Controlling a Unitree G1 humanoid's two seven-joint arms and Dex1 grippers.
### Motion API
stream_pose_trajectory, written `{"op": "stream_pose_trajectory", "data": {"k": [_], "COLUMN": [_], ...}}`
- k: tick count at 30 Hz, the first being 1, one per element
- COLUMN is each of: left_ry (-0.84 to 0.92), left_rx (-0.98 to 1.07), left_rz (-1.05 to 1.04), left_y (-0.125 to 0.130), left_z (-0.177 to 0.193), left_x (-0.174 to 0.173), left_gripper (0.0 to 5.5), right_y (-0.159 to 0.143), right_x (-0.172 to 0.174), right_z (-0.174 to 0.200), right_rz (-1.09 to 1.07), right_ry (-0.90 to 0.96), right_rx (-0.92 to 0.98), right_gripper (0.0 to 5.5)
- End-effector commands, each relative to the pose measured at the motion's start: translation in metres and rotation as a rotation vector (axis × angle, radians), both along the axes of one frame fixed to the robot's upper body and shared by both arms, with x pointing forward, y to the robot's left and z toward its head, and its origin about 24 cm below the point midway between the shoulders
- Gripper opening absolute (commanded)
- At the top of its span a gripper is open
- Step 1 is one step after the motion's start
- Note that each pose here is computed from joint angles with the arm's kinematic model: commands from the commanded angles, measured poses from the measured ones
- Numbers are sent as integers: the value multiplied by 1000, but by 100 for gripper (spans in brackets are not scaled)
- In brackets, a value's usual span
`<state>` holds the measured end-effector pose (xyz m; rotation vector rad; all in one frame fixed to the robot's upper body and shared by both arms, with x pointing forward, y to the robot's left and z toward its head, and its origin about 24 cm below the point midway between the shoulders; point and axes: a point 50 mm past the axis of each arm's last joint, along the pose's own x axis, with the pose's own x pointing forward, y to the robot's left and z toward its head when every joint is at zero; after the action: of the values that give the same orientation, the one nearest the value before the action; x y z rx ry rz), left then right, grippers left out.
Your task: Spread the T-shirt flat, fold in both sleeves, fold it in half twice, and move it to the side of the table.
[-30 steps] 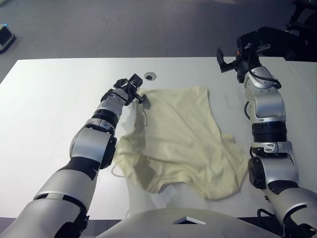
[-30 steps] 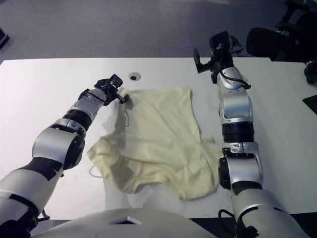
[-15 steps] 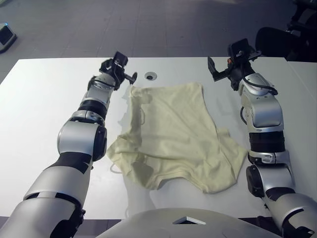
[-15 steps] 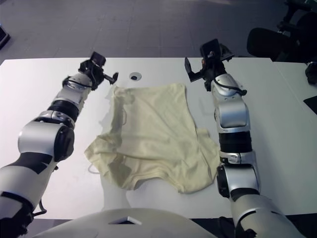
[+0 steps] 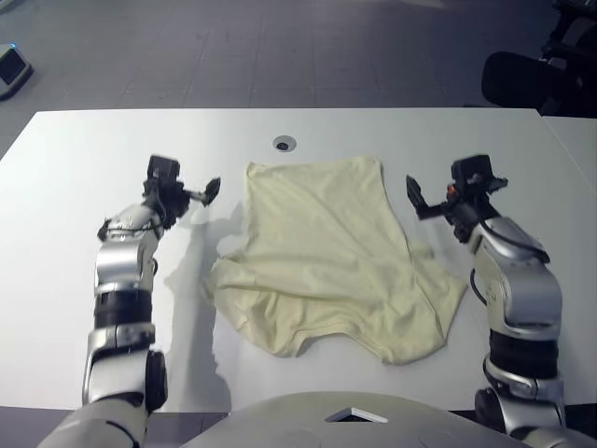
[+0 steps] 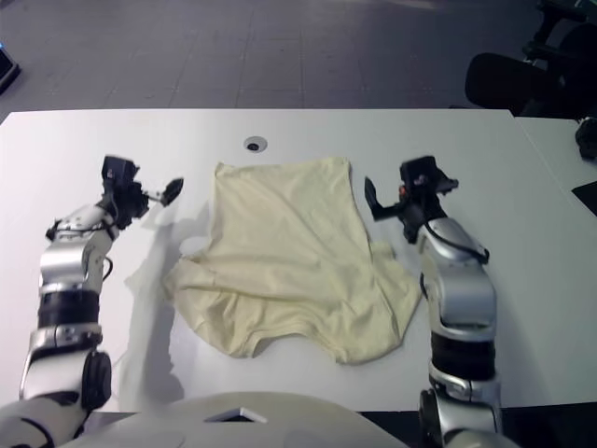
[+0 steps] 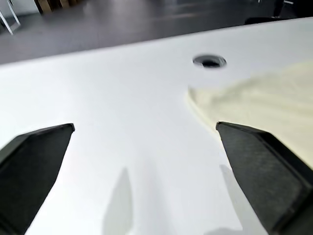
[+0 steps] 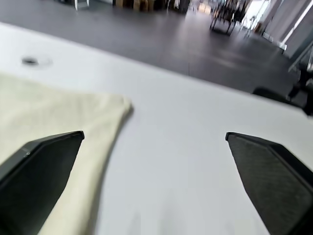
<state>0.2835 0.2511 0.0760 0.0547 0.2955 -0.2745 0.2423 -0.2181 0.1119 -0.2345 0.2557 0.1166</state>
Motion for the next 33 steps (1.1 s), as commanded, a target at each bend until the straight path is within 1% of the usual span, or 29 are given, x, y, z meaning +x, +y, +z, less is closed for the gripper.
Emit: {"op": "stream_pose_trajectory", "data": {"k": [1,3,6,10,13,15,18,23,27,33], "left_ry": [-47,-49,-49,-26,3,-2,-53,-88,-92,-70], "left_rx": [83,113,174,238,342,389,457,580,646,753], "left_rz": [-598,-699,-843,-992,-1086,-1106,-1073,-1068,-1077,-1112], "left_y": [-47,-52,-63,-71,-74,-78,-85,-94,-95,-89], "left_z": [91,96,100,105,102,94,83,64,51,35], "left_x": [-77,-82,-94,-105,-114,-118,-118,-122,-127,-130], "left_gripper": [538,538,538,538,538,538,538,538,538,538], "right_y": [-8,-2,9,13,18,25,34,43,46,42], "right_x": [-72,-68,-46,-18,2,14,31,51,61,69], "right_z": [21,19,17,15,16,18,19,13,4,-18], "right_rz": [235,319,421,476,511,541,581,642,684,707], "right_ry": [133,144,126,108,82,58,36,33,36,74], "right_rx": [-167,-217,-268,-309,-333,-335,-338,-324,-298,-318], "right_gripper": [540,540,540,540,540,540,540,540,540,540]}}
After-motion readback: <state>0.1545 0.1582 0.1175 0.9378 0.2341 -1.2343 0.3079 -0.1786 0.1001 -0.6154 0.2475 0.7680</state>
